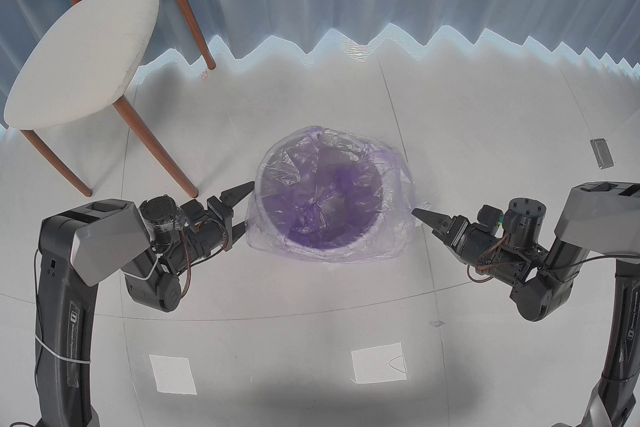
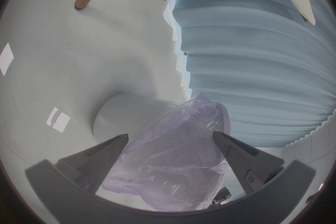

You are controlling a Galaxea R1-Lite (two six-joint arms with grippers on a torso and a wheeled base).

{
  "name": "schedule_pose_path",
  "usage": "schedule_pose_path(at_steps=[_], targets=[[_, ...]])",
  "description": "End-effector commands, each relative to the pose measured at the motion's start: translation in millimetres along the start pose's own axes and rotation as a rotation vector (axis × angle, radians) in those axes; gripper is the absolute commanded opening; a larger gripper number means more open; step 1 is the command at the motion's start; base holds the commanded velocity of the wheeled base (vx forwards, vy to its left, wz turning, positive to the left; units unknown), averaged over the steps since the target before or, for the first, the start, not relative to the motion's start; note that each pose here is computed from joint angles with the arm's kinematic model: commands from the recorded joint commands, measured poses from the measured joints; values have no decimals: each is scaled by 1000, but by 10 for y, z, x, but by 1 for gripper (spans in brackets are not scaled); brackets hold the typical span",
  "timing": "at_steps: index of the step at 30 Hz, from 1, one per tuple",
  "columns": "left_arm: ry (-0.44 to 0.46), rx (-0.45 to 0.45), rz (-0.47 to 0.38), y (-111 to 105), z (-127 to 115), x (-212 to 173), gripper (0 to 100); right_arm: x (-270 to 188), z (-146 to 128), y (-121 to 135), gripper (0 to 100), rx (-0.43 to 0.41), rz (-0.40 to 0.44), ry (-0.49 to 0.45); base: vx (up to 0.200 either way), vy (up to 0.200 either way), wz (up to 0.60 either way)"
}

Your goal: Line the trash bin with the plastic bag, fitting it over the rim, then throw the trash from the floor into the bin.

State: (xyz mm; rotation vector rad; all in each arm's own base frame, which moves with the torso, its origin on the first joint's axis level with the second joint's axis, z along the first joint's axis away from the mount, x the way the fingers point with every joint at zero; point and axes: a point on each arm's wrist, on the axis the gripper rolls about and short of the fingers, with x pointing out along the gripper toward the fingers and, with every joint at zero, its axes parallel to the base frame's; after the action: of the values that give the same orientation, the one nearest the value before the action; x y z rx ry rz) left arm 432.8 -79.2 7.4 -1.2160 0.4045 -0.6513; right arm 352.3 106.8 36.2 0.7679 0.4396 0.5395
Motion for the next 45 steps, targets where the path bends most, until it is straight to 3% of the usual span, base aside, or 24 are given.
schedule_pose_path(at_steps=[1,11,22,37,41,45], targets=[[10,1,-7,-15,-50,39,0,23,-41,-47,100,0,1,1,0,0,0],[6,-2,4,55,-70,38,0,41,-64,-72,100,-11,19,-17,0,0,0],[-39,15,9,147,106,-13,0,46,-75,-68,100,-11,21,-15,0,0,0],[-38,-4,62,541,58,-18,0,77,-150,-153,100,0,1,5,0,0,0],[-30,72,90,761,25,-14,0,78,-153,-157,100,-1,-1,5,0,0,0],[-23,80,103,791,-4,-6,0,78,-163,-167,100,0,-4,8,0,0,0]])
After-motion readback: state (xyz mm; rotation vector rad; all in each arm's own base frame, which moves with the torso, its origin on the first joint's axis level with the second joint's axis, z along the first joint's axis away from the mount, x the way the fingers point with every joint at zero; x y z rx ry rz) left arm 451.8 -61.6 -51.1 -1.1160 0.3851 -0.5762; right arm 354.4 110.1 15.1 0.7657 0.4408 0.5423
